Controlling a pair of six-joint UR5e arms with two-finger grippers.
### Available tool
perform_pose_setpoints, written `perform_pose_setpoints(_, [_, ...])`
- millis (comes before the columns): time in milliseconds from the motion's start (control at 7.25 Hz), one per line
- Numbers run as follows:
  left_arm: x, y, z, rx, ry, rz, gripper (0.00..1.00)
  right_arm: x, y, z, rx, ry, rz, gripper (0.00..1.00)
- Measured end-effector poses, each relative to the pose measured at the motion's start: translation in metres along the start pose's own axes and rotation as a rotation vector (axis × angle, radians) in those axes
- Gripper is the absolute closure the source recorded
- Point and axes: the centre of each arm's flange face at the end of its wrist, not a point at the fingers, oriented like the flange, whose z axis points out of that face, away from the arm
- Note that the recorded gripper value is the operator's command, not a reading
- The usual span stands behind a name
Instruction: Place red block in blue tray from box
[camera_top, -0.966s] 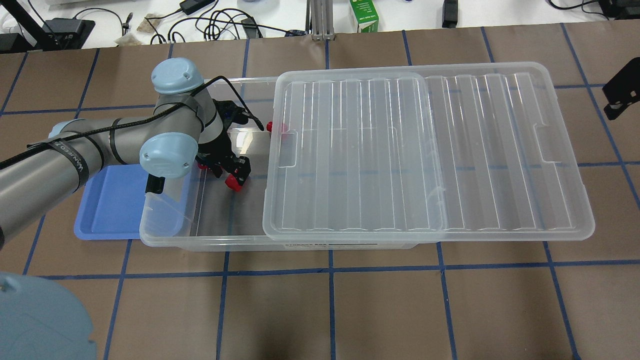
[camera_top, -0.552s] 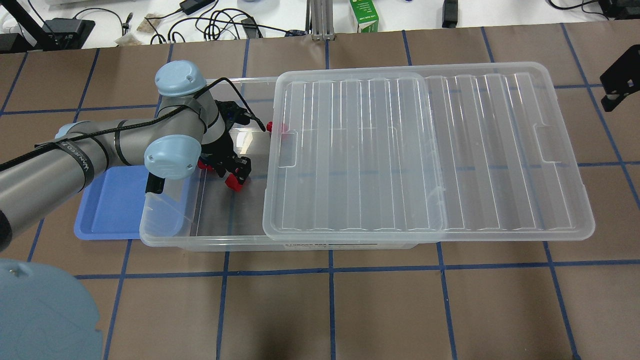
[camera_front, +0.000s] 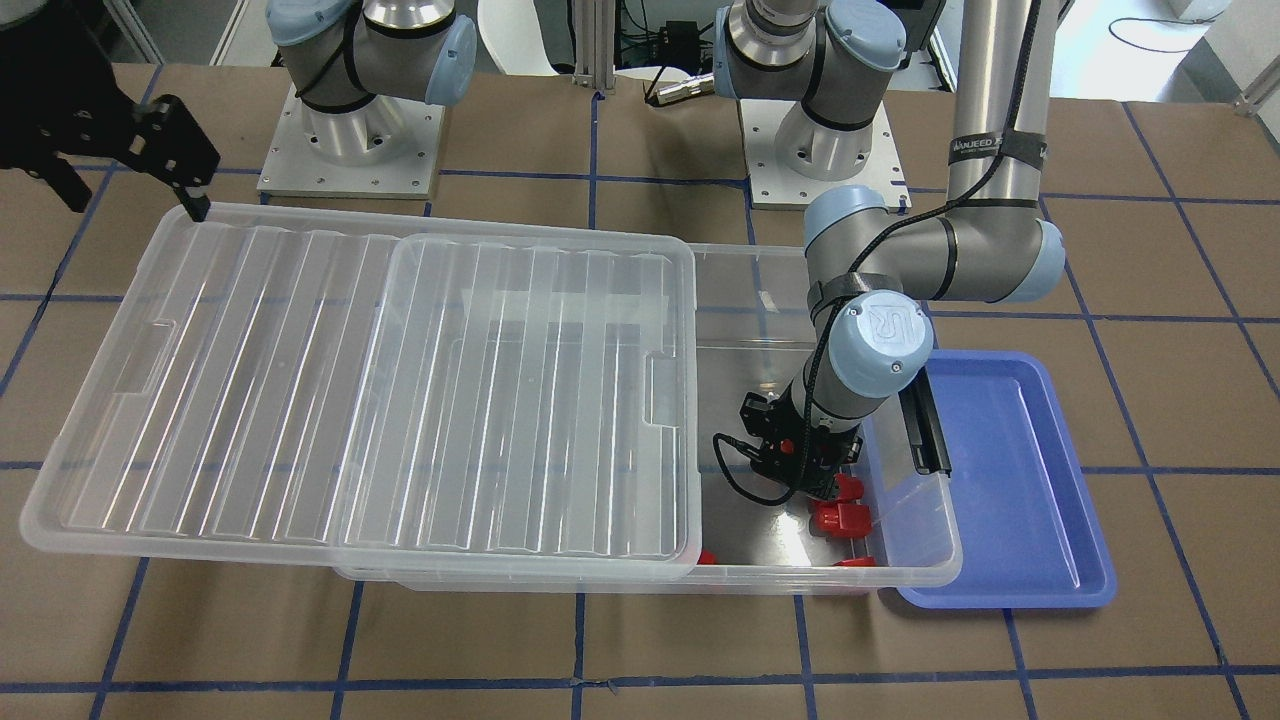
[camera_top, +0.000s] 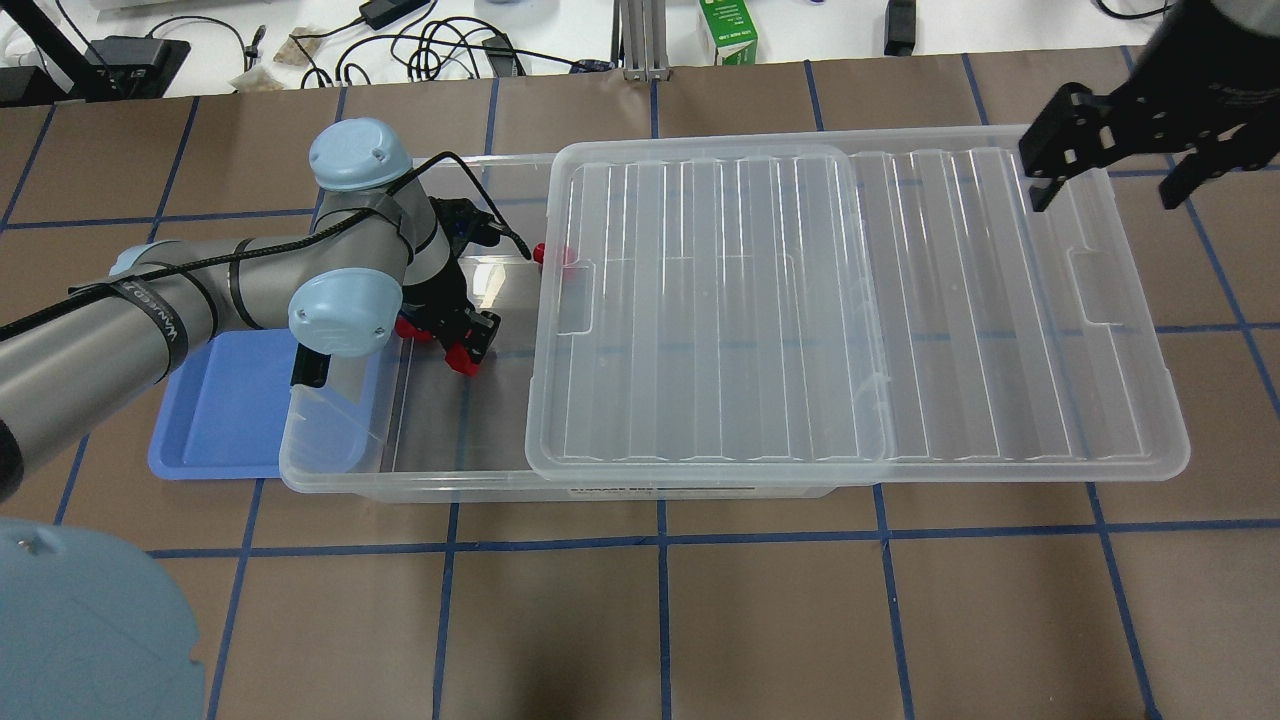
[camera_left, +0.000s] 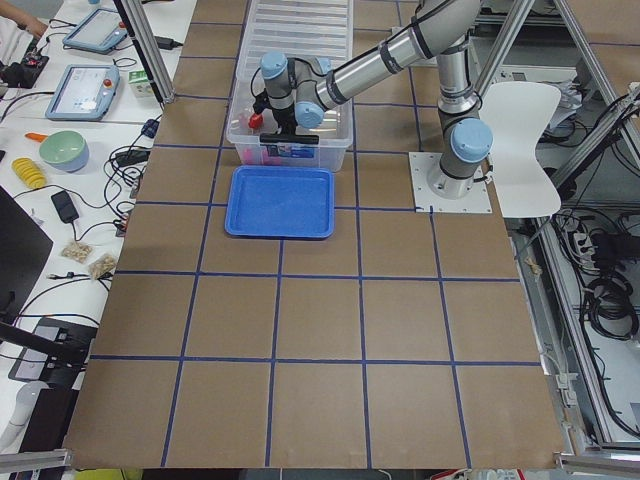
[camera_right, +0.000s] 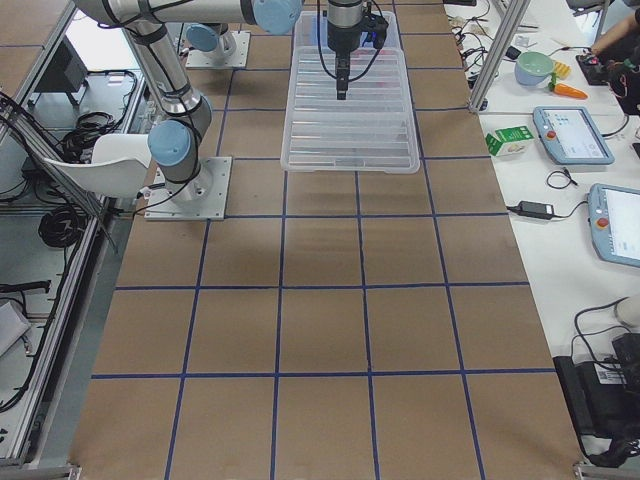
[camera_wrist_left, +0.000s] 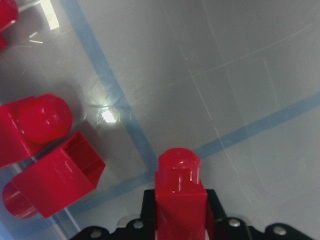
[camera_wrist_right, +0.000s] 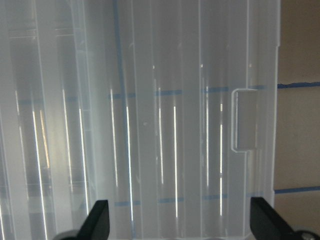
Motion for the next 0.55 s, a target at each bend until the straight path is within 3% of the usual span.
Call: perform_pose_setpoints(552, [-0.002,-0.002,-0.076,0.028,-0.015,-0.007,1.0,-0.048,-0.014,0.016,0.018,-0.011,-0.026,0.0])
